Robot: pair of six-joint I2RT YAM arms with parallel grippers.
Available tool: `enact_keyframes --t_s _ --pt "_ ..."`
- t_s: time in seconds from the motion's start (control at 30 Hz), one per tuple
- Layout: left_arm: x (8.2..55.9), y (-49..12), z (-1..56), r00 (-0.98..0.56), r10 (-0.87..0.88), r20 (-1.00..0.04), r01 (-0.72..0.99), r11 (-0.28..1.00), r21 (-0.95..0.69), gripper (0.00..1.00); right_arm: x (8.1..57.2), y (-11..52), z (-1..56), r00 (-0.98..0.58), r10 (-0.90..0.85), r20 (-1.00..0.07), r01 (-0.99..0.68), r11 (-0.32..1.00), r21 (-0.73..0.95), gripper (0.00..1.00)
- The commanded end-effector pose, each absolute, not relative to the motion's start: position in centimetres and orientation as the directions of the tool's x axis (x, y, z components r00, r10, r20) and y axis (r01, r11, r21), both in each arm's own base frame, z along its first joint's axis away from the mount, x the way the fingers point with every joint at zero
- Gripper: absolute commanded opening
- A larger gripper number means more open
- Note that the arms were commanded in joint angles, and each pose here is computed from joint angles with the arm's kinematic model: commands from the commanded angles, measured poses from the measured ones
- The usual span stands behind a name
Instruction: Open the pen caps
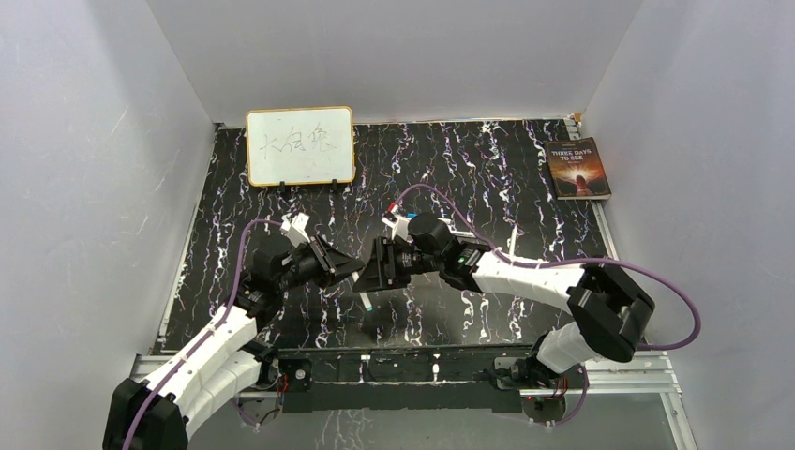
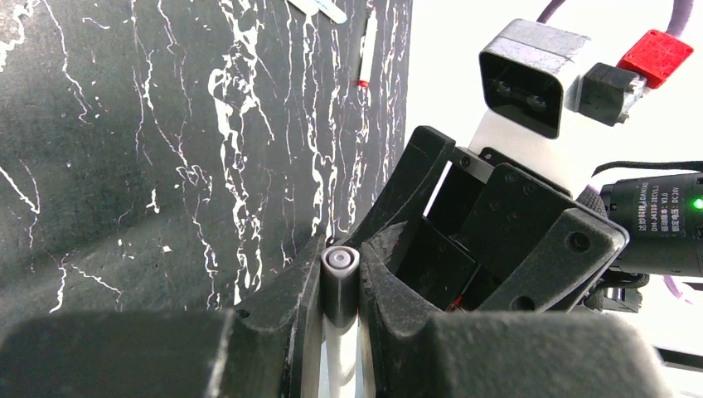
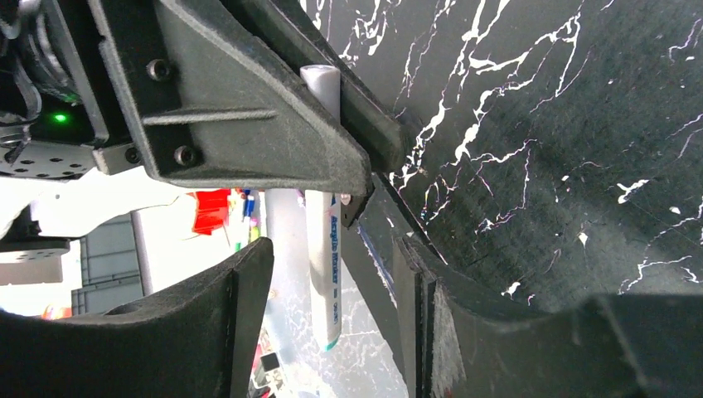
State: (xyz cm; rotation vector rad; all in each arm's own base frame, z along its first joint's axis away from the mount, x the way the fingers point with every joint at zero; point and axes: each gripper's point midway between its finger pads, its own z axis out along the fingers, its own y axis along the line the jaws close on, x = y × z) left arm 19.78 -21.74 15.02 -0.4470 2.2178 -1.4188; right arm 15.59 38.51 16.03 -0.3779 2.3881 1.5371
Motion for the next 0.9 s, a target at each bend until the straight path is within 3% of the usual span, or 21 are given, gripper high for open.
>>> enact_keyframes --t_s 0.0,0.87 --pt "19.39 -21.92 15.02 -0.846 -0.492 -0.205 -0.013 0.405 -0.914 0.0 15.6 40.56 17.8 -0.907 -0.082 -0.412 -0.414 0.34 0.844 0.54" --pt "18.9 -21.57 14.9 -0.844 -0.495 -0.209 -0.016 0.411 -0.912 0.0 15.09 41.19 17.78 -0.902 -0.086 -0.422 -0.424 0.351 0.835 0.46"
